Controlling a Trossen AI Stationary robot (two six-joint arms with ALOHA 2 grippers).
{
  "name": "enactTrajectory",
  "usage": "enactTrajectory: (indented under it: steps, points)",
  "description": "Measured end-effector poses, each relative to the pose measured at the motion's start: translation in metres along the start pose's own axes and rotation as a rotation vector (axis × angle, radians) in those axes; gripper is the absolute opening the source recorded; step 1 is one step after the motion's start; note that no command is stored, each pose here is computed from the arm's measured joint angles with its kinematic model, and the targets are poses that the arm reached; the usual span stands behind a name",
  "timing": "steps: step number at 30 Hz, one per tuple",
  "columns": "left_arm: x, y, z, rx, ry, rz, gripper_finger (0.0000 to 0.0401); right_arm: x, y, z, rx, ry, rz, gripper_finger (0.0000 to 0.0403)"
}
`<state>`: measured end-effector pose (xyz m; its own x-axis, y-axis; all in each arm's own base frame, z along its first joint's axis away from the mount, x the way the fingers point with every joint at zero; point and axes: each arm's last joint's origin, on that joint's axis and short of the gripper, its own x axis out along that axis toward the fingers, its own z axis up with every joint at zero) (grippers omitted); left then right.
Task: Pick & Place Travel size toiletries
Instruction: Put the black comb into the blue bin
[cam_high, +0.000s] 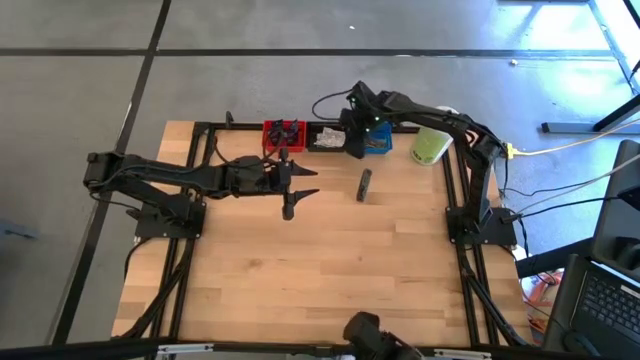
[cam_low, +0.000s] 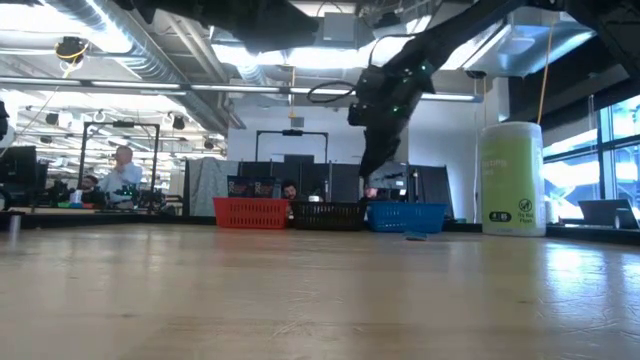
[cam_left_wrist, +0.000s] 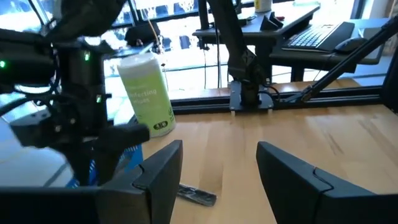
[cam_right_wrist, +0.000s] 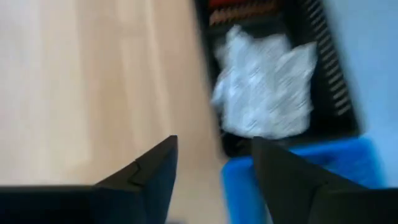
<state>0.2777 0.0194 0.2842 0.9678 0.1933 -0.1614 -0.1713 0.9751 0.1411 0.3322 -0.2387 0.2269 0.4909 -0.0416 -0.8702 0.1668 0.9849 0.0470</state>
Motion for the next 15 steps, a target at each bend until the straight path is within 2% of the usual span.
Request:
enactTrajectory:
  steps: [6,13,15]
  points:
    - [0.0,0.0,-0.003,-0.024,0.026,0.002,0.0205,0.003,0.017,-0.017,0.11,0.148,0.114,0.0138]
    - [0.0,0.0,-0.006,-0.012,0.061,0.02,0.0205,0.0,0.059,-0.043,0.082,0.184,0.149,0.0026]
    - [0.0,0.0,-0.006,-0.011,0.06,0.021,0.0205,-0.005,0.071,-0.048,0.065,0.154,0.127,0.0008]
